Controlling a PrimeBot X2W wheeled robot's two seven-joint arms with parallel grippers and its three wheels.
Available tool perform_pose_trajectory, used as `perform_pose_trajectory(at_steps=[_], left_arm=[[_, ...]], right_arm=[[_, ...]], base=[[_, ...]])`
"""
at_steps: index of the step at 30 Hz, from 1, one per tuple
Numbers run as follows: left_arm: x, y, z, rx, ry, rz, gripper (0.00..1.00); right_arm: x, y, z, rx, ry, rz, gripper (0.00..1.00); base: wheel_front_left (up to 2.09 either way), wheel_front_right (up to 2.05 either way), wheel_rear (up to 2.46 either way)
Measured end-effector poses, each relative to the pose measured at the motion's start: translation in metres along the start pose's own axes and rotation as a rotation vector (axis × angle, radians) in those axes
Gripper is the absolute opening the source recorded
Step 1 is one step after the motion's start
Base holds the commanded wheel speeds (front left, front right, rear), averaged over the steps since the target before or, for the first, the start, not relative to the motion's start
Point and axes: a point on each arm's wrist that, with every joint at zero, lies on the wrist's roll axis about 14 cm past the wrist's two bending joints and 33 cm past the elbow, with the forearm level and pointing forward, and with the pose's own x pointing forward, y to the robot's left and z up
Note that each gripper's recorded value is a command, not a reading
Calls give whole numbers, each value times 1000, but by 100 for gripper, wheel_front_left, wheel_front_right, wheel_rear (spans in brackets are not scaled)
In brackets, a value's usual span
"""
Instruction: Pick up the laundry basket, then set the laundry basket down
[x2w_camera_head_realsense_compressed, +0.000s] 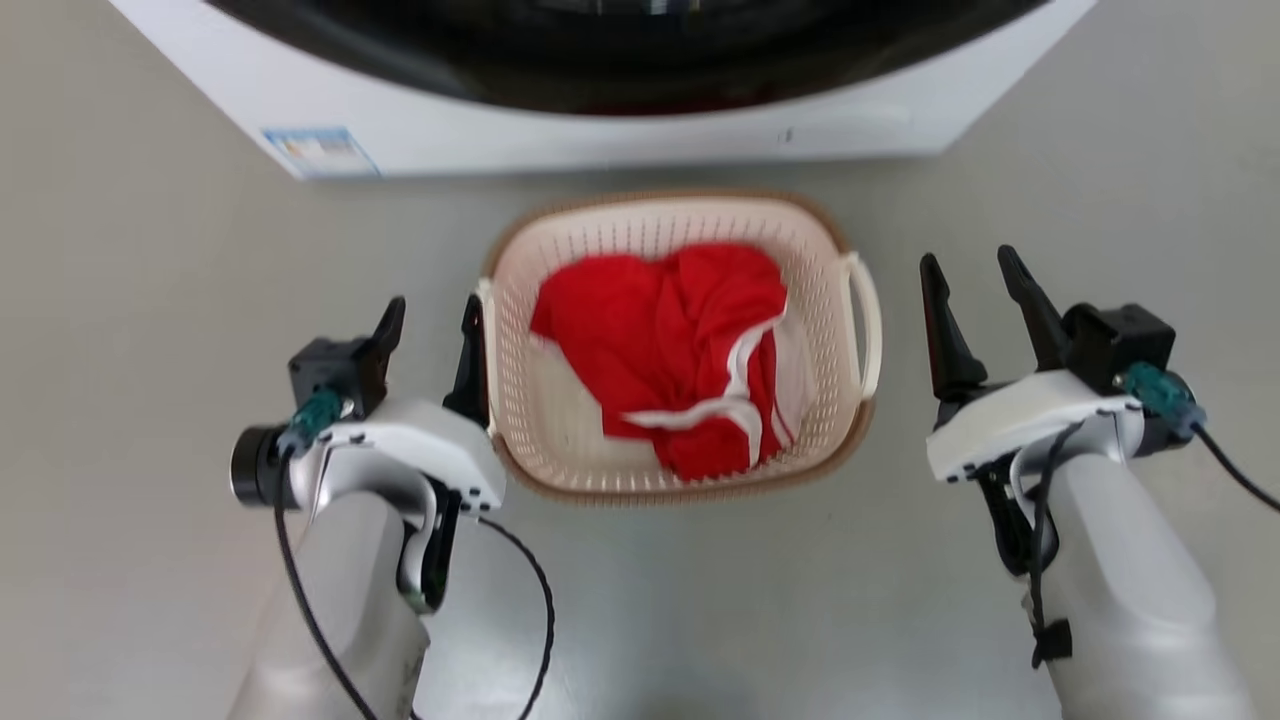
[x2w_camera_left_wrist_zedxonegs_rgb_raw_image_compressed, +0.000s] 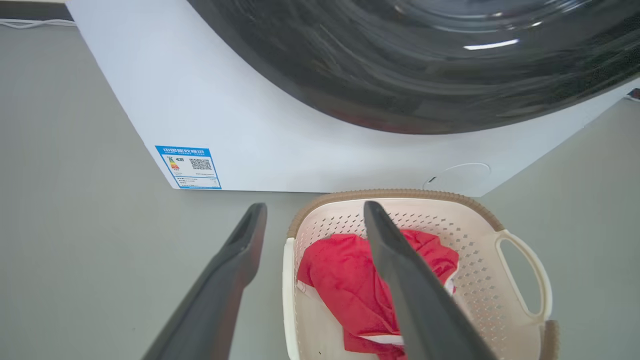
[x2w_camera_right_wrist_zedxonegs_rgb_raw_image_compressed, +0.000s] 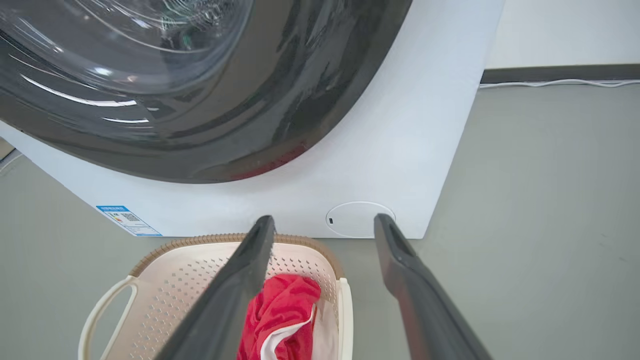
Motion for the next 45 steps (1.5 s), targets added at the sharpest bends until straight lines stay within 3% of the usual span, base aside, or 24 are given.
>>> perform_pose_trajectory(at_steps=[1,15,33,34,40,45], left_arm=[[-11,1,13,-15,-34,7,100],[-105,21,53,-60,-180,88,100],[-176,39,65,-114,-293,155,100],[-178,41,63,-117,-291,162,0],[-184,44,27,-138,-190,186,0],[-184,46,27,-187,-185,188,0]], right_arm=[[-9,2,17,-3,-44,4,100],[-93,11,62,-59,-184,9,100],[-151,13,63,-51,-241,3,100],[-152,13,63,-50,-243,1,0],[-160,10,24,-20,-134,-12,0],[-161,8,26,41,-138,-25,0]], base=[[0,0,0],[0,0,0],[0,0,0],[0,0,0],[0,0,0],[0,0,0]])
